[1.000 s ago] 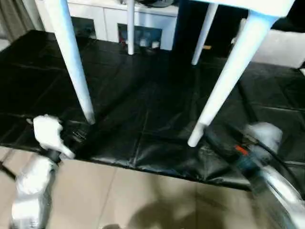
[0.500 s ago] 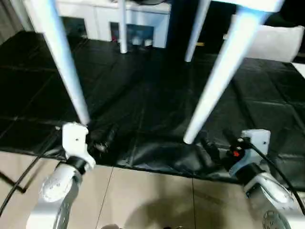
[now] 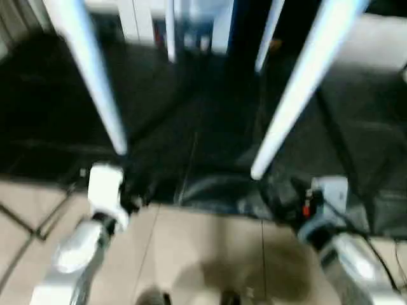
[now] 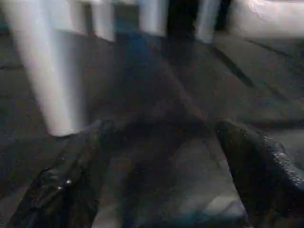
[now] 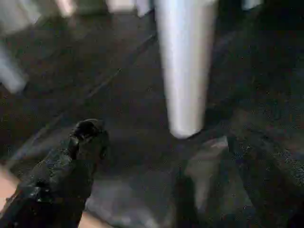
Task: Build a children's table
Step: Flip table
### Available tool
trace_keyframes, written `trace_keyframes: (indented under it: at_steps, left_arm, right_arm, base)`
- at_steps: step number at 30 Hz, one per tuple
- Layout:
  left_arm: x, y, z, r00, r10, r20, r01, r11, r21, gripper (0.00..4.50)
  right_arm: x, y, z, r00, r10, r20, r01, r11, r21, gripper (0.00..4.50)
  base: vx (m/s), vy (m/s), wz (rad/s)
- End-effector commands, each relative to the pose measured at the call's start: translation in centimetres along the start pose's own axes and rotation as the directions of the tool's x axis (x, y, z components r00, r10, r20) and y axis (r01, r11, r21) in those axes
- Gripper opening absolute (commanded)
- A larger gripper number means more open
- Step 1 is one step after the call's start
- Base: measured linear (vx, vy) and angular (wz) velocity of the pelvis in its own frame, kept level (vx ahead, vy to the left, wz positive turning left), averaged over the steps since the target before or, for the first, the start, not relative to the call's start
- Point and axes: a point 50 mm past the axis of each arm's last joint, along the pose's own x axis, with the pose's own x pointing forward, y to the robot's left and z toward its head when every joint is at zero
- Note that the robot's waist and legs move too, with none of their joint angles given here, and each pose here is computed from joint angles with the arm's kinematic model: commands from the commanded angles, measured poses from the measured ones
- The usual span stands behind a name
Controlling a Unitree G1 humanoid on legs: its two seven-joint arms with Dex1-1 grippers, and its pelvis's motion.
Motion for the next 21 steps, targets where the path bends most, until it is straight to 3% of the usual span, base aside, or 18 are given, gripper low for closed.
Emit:
trace_keyframes:
  at_steps: [1, 7, 9, 11, 15, 20, 21]
  left_arm:
    - [-0.7, -0.4, -1.5, 0.997, -0.007, -0.079, 0.005, 1.0, -0.026, 3.85]
    - [-0.7, -0.7, -2.2, 0.994, -0.037, -0.105, 0.034, 0.999, -0.033, 3.85]
    - [-0.8, -1.0, -2.2, 0.993, -0.077, -0.085, 0.07, 0.995, -0.075, 3.85]
    - [-1.0, -1.2, -2.1, 0.993, -0.099, -0.07, 0.092, 0.991, -0.102, 4.19]
    - [-1.9, -2.0, -2.8, 0.964, -0.26, -0.062, 0.249, 0.958, -0.142, 4.38]
    - [-2.8, -2.3, -3.7, 0.904, -0.411, -0.116, 0.389, 0.905, -0.172, 4.38]
    - [-3.0, -2.5, -4.0, 0.871, -0.469, -0.146, 0.441, 0.878, -0.187, 4.38]
  right_arm:
    - [0.1, -0.1, -0.1, 1.0, -0.007, 0.007, 0.007, 1.0, 0.002, 4.5]
    - [0.1, 0.5, -0.5, 1.0, 0.002, 0.011, -0.002, 1.0, -0.017, 4.5]
    - [-0.1, 0.9, -0.5, 0.998, 0.059, 0.018, -0.06, 0.998, 0.02, 4.5]
    - [-0.3, 1.1, -0.4, 0.995, 0.092, 0.028, -0.093, 0.995, 0.042, 4.5]
    - [-1.1, 2.2, -0.3, 0.936, 0.351, 0.023, -0.352, 0.935, 0.042, 4.5]
    - [-1.7, 2.3, -1.4, 0.825, 0.558, -0.09, -0.557, 0.83, 0.04, 4.5]
    - [-2.0, 2.1, -1.8, 0.778, 0.612, -0.139, -0.612, 0.789, 0.05, 4.5]
  base:
    - [0.024, -0.153, 0.07]
    - [0.004, -0.015, 0.14]
    - [0.012, 0.028, -0.04]
    - [0.018, 0.027, -0.03]
    - [0.0, 0.0, 0.0]
    - [0.0, 0.0, 0.0]
    - [0.0, 0.0, 0.0]
